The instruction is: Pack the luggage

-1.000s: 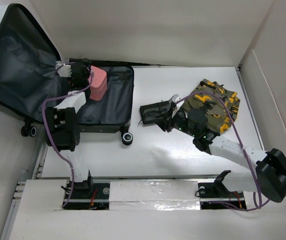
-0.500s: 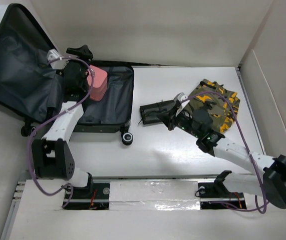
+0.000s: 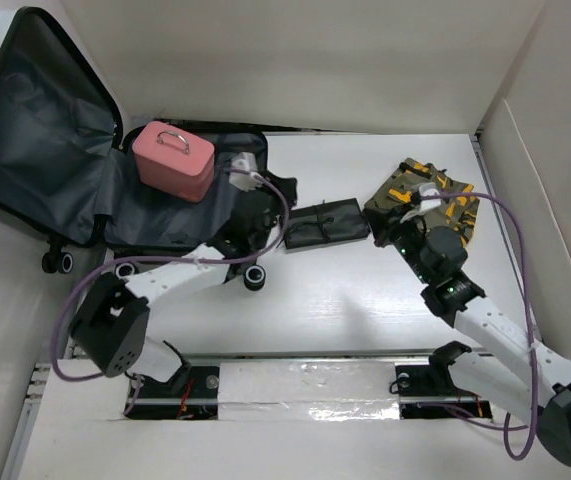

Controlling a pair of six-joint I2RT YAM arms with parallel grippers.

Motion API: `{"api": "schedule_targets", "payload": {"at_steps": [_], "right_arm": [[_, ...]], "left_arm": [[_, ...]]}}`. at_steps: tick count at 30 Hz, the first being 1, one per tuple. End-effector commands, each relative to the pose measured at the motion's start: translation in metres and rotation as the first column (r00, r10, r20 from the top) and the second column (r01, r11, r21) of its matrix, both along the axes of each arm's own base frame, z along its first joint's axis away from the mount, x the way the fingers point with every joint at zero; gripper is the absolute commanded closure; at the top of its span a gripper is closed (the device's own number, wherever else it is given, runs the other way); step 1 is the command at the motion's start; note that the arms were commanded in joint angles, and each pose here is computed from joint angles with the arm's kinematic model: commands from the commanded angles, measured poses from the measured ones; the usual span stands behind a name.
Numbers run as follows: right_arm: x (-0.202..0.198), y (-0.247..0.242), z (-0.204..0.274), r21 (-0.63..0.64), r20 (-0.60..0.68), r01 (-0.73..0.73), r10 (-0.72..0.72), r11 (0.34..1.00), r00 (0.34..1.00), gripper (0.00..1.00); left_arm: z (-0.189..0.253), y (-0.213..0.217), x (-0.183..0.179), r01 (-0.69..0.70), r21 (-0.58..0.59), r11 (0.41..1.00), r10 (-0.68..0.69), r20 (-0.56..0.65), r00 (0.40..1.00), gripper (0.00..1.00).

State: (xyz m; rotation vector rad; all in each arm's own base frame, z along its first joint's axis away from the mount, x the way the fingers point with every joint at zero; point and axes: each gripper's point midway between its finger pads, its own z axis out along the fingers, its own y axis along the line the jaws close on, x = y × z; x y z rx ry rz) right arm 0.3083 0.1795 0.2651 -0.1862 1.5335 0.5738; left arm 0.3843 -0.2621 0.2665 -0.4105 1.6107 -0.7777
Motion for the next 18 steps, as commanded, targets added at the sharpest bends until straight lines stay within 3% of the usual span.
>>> {"api": "schedule_targets", "payload": {"at_steps": [1, 2, 3, 5, 8, 11, 12, 17, 18], "right_arm": [[0.007, -0.038, 0.005, 0.051, -0.007, 0.165, -0.165, 0.985, 0.986, 0.99], [0.003, -0.042, 0.011, 0.068, 0.010, 0.172, -0.173, 0.983, 0.985, 0.98], [0.003, -0.051, 0.013, 0.075, 0.013, 0.204, -0.206, 0.976, 0.979, 0.96], [0.001, -0.061, 0.014, 0.086, 0.015, 0.228, -0.231, 0.970, 0.973, 0.91], [-0.004, -0.065, 0.021, 0.109, 0.029, 0.224, -0.228, 0.968, 0.973, 0.85], [-0.003, -0.069, 0.019, 0.117, 0.024, 0.229, -0.233, 0.966, 0.972, 0.80], [-0.002, -0.068, 0.018, 0.115, 0.021, 0.217, -0.221, 0.969, 0.975, 0.79], [-0.002, -0.072, 0.020, 0.128, 0.021, 0.209, -0.214, 0.969, 0.977, 0.79], [-0.002, -0.075, 0.020, 0.130, 0.024, 0.212, -0.216, 0.969, 0.976, 0.79]], "left_arm": [[-0.027, -0.022, -0.009, -0.047, 0.075, 0.996, 0.053, -0.076, 0.996, 0.75], [-0.031, -0.032, -0.013, -0.051, 0.107, 0.993, 0.061, -0.092, 0.994, 0.68], [-0.048, -0.044, -0.020, -0.077, 0.159, 0.984, 0.094, -0.108, 0.990, 0.54], [-0.057, -0.055, -0.017, -0.088, 0.176, 0.981, 0.114, -0.143, 0.983, 0.48], [-0.087, -0.080, -0.013, -0.020, 0.178, 0.984, 0.058, -0.211, 0.976, 0.45], [-0.109, -0.098, -0.001, 0.027, 0.290, 0.957, 0.048, -0.248, 0.968, 0.43], [-0.131, -0.107, 0.001, 0.071, 0.345, 0.936, 0.029, -0.278, 0.960, 0.43], [-0.141, -0.132, 0.010, 0.228, 0.526, 0.819, -0.092, -0.272, 0.958, 0.47], [-0.145, -0.133, 0.008, 0.270, 0.584, 0.766, -0.131, -0.268, 0.954, 0.50]]}}
